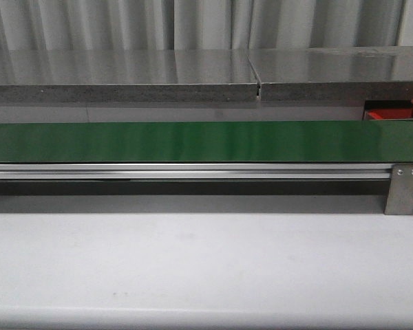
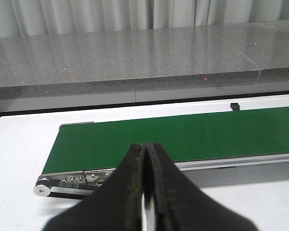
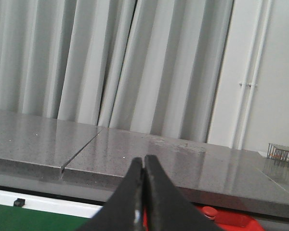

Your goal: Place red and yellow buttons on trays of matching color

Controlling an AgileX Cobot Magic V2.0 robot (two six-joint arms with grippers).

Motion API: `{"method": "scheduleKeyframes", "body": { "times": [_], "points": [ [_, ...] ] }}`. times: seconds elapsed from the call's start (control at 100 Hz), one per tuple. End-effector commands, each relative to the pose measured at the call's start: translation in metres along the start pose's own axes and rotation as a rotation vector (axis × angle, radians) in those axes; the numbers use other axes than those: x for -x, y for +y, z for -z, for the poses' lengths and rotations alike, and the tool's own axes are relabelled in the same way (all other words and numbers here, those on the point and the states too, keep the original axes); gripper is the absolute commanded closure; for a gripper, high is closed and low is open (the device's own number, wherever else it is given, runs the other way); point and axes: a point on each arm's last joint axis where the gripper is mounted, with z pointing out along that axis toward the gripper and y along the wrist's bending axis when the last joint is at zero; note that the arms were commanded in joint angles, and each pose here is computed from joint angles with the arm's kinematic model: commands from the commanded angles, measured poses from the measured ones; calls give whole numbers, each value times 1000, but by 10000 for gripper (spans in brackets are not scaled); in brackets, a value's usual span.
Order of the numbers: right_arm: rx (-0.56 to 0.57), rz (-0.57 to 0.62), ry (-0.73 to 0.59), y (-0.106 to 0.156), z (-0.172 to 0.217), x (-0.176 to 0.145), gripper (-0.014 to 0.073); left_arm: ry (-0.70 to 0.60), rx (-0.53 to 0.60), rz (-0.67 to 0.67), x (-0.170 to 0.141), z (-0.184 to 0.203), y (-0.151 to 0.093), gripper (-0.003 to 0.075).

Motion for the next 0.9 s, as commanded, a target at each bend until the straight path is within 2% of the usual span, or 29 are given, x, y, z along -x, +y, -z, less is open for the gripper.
{"method": "scheduleKeyframes", "body": {
  "times": [0.0,0.12,0.13,0.14,0.15,0.16,0.17,0.18,0.22,0.3,0.39,0.57,0.66,0.89],
  "points": [
    [29,90,-15,2,0,8,713,-86,0,12,14,2,0,741],
    [118,160,68,9,0,-1,713,-86,0,12,14,2,0,741],
    [118,126,77,10,0,-1,713,-86,0,12,14,2,0,741],
    [118,154,86,9,1,-2,713,-86,0,12,14,2,0,741],
    [122,118,101,10,1,-4,713,-86,0,12,14,2,0,741],
    [120,144,110,9,1,-5,713,-86,0,12,14,2,0,741],
    [122,108,125,10,1,-6,713,-86,0,12,14,2,0,741],
    [118,131,133,9,1,-7,713,-86,0,12,14,2,0,741],
    [106,76,175,8,1,-10,713,-86,0,12,14,2,0,741],
    [58,48,221,5,1,-20,713,-86,0,12,14,2,0,741],
    [24,16,203,3,0,-32,713,-86,0,12,14,2,0,741],
    [32,-12,101,7,5,-57,713,-86,0,12,14,2,0,741],
    [31,-36,132,8,7,-70,713,-86,0,12,14,2,0,741],
    [30,-36,156,8,7,-71,713,-86,0,12,14,2,0,741]
  ]
}}
